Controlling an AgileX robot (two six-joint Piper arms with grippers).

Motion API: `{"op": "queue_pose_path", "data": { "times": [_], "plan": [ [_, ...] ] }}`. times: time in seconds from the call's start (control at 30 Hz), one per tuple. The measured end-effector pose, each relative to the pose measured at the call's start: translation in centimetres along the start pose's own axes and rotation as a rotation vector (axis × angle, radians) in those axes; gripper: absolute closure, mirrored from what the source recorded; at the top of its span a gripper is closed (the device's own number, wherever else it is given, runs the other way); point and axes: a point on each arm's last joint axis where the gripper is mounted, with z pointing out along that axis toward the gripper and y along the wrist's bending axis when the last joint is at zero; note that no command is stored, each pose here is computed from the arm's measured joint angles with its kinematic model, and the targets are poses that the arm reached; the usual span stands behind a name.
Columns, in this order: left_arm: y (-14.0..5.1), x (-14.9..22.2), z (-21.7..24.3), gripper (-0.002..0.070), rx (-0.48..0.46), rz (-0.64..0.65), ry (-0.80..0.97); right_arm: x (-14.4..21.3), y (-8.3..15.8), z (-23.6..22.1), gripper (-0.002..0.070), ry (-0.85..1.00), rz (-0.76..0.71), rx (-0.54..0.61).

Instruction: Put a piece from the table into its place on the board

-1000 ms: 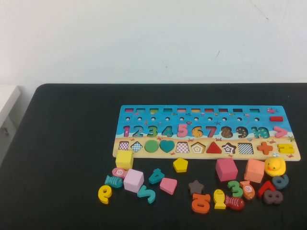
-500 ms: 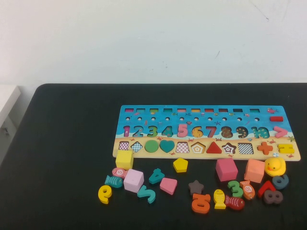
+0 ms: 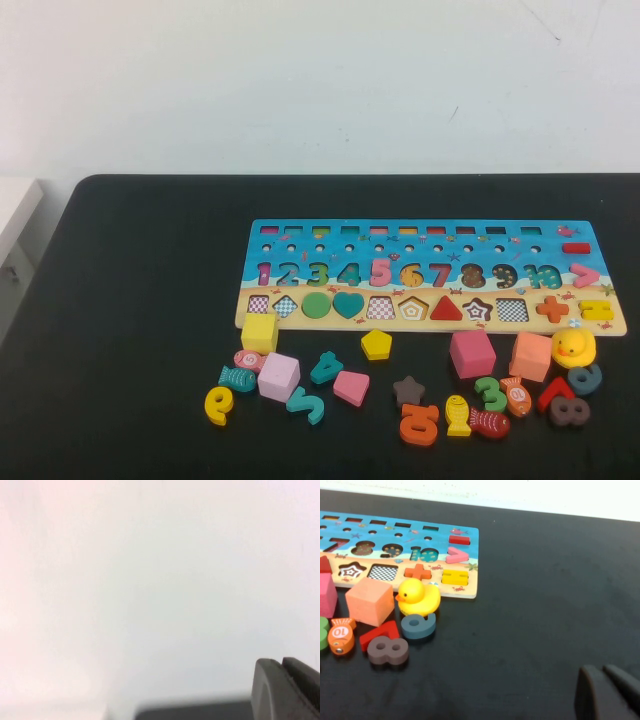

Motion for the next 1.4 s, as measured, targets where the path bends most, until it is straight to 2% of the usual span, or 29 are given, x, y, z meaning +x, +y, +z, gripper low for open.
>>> {"op": "queue_pose_path", "data": {
  "times": [0.17, 0.4, 0.53, 0.67, 0.87, 1.03, 1.2, 1.3, 1.4],
  "plan": [
    [0.1, -1.3, -0.1, 0.0676, -0.007, 0.000, -0.141, 0.0, 0.0, 0.0, 0.0658, 0.000, 0.000, 0.000],
    [0.1, -1.5, -0.1, 0.0676, -0.008, -0.007, -0.166, 0.0, 0.0, 0.0, 0.0658, 0.000, 0.000, 0.000],
    [0.1, -1.4, -0.1, 0.0676, -0.001, -0.155, -0.151, 0.0, 0.0, 0.0, 0.0657, 0.000, 0.000, 0.000],
    [0.0, -1.9, 0.1, 0.0676, 0.002, -0.236, -0.011, 0.0, 0.0, 0.0, 0.0658, 0.000, 0.000, 0.000],
    [-0.2, -7.1, 0.1, 0.0676, 0.004, -0.244, 0.182, 0.0, 0.0, 0.0, 0.0657, 0.000, 0.000, 0.000],
    [-0.3, -9.2, 1.8, 0.0676, -0.004, -0.206, 0.489, 0.0, 0.0, 0.0, 0.0658, 0.000, 0.000, 0.000],
    [-0.4, -7.8, 4.2, 0.0676, 0.000, -0.147, 0.675, 0.0, 0.0, 0.0, 0.0658, 0.000, 0.000, 0.000],
    [-0.6, -6.5, 5.7, 0.0676, 0.012, -0.175, 0.779, 0.0, 0.0, 0.0, 0.0658, 0.000, 0.000, 0.000],
    [-1.3, -5.1, 7.9, 0.0676, 0.067, -0.201, 0.901, 0.0, 0.0, 0.0, 0.0658, 0.000, 0.000, 0.000]
  ]
}}
